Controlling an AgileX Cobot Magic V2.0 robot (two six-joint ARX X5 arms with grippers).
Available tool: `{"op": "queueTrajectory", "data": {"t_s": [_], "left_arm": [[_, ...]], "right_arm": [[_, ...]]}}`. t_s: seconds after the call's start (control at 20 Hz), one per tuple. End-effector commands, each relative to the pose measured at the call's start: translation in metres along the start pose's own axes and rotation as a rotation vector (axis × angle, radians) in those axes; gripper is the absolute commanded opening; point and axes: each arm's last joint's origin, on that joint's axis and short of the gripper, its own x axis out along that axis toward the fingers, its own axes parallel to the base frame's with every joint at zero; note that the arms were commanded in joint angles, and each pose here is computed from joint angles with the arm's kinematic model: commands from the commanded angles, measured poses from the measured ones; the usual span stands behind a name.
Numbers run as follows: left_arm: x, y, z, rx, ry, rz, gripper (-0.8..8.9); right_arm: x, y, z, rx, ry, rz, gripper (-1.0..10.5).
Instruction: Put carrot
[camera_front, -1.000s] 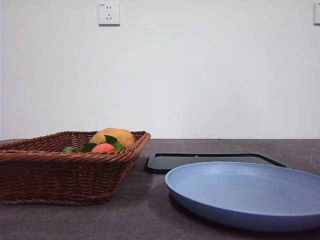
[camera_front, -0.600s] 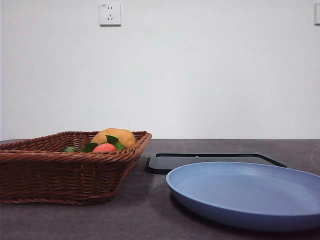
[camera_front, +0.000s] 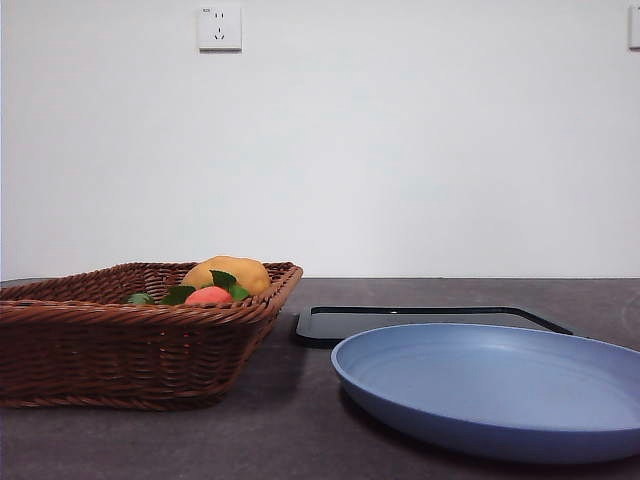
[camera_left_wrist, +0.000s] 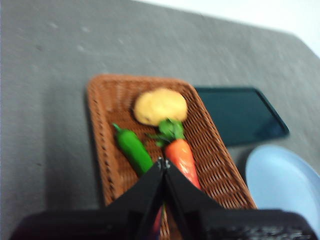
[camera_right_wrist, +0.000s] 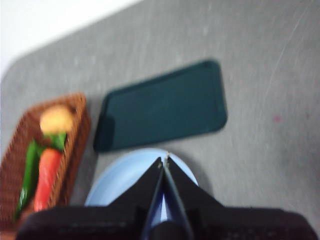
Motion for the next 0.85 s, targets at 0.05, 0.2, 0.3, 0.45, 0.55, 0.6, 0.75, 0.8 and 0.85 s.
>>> {"op": "queueTrajectory", "data": {"t_s": [0.05, 0.2, 0.3, 0.45, 0.55, 0.6, 0.75, 0.8, 0.85], "left_arm": [[0.002, -0.003, 0.013, 0.064, 0.067, -0.052, 0.06], [0.011, -0.006, 0.024, 0.066, 0.189, -0.114, 0.06], [0.016, -0.008, 0.027, 0.056, 0.222, -0.154, 0.07], [0.019, -0.01, 0.027, 0.056, 0.232, -0.206, 0.46], [0.02, -0.011, 0.027, 0.059, 0.234, -0.208, 1.99], [0.02, -0.011, 0.027, 0.057, 0.235, -0.209, 2.5], [0.02, -0.011, 0.027, 0.055, 0.236, -0.208, 2.62], [0.02, -0.011, 0.027, 0.054, 0.236, -0.208, 2.62], [0.02, -0.011, 0.027, 0.055, 0.236, -0.208, 2.62]], "right_arm": [[0.006, 0.002, 0.008, -0.064, 0.11, -0.001, 0.0], [0.026, -0.002, 0.009, -0.059, 0.295, -0.016, 0.5], [0.042, -0.007, 0.007, -0.034, 0.391, -0.023, 1.3], [0.066, -0.014, 0.005, -0.017, 0.493, -0.048, 2.0], [0.084, -0.018, 0.003, -0.014, 0.545, -0.055, 2.0], [0.093, -0.02, 0.001, -0.013, 0.563, -0.056, 2.0], [0.121, -0.028, -0.014, -0.002, 0.607, -0.057, 1.9], [0.128, -0.031, -0.019, 0.006, 0.631, -0.058, 1.9], [0.134, -0.034, -0.024, 0.015, 0.657, -0.064, 1.9]]}}
